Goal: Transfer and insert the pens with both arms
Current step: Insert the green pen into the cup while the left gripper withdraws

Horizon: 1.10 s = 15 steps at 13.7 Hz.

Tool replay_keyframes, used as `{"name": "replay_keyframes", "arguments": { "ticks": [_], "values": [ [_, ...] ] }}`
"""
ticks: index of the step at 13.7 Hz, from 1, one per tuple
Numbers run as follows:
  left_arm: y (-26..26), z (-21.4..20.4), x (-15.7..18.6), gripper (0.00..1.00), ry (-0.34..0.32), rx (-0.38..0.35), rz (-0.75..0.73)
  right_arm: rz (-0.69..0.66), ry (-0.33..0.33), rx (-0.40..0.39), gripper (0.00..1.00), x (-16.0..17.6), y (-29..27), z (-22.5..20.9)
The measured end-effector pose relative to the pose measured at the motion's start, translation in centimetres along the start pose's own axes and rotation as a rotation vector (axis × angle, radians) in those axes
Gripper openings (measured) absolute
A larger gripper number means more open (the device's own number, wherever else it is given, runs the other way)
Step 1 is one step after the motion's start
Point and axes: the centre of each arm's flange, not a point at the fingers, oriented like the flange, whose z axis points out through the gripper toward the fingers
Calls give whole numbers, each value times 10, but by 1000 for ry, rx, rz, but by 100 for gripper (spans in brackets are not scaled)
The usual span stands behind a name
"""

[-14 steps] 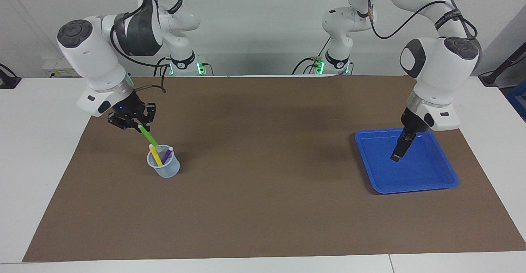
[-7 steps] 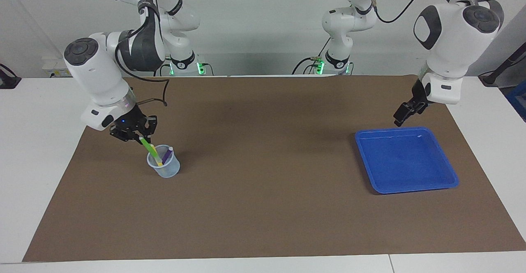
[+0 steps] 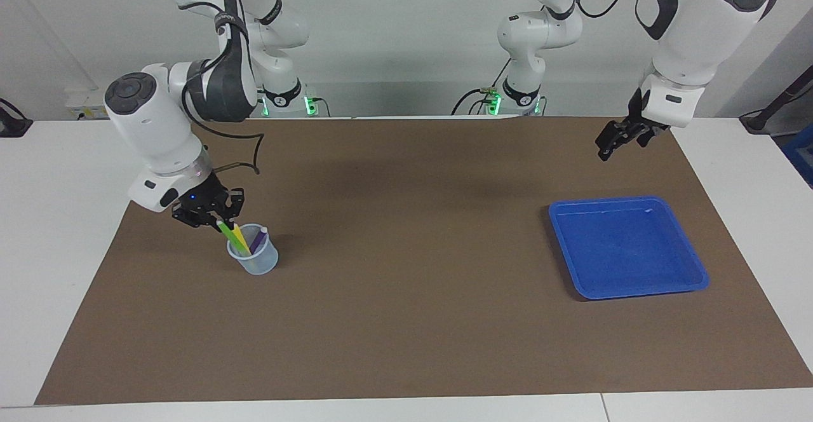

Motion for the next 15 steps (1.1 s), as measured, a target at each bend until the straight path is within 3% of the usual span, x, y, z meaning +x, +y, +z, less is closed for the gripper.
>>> {"name": "replay_keyframes", "arguments": {
  "ticks": [5, 7, 8, 15],
  "values": [
    [8, -8, -10, 100, 0, -26, 18, 32, 17, -4, 21, 0, -1, 11],
    [7, -7, -11, 100, -15, -31, 16, 68, 19, -4, 36, 0, -4, 13],
    [7, -6, -11, 100, -25, -37, 13, 85, 18, -3, 36, 0, -5, 14],
    [14, -16, -17, 100, -10, -48, 31, 126, 15, -2, 100, 1, -8, 11]
  ]
}}
